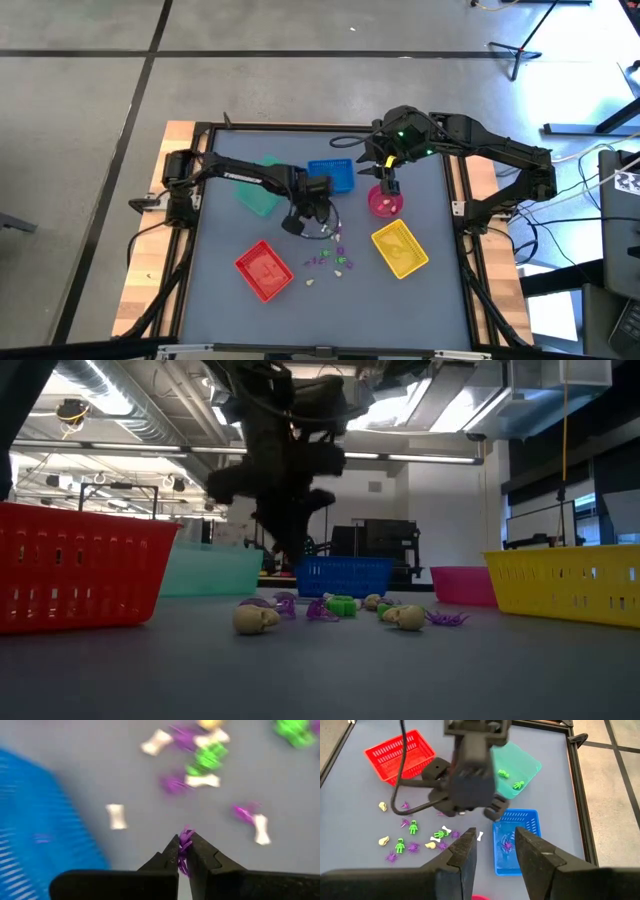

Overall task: Sort Halloween decoration
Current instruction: Put the purple spider toy into the blue bin

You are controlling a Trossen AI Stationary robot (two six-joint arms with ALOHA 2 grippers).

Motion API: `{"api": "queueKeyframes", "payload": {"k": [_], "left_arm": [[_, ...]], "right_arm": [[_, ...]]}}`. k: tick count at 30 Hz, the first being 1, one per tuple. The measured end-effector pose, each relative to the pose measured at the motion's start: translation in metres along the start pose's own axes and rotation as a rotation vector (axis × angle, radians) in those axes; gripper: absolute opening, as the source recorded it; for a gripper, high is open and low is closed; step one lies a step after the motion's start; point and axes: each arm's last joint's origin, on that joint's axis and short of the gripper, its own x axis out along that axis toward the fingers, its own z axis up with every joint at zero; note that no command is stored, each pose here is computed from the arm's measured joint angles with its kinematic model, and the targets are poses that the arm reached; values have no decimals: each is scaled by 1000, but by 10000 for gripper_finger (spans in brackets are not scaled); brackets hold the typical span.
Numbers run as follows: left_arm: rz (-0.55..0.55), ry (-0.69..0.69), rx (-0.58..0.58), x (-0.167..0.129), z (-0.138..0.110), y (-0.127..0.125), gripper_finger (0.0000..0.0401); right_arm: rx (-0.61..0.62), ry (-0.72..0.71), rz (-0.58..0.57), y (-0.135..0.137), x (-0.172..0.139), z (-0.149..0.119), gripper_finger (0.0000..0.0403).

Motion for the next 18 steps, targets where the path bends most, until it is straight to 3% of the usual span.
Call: {"api": "queueKeyframes", "payload": {"k": [11, 18], "left_arm": [[354, -127, -165, -31, -3, 46, 4], [398, -174, -182, -33, -3, 56, 4]], "right_arm": [[0, 1, 0, 0, 0, 0, 131], [0, 1, -1, 0, 0, 0, 131]]}}
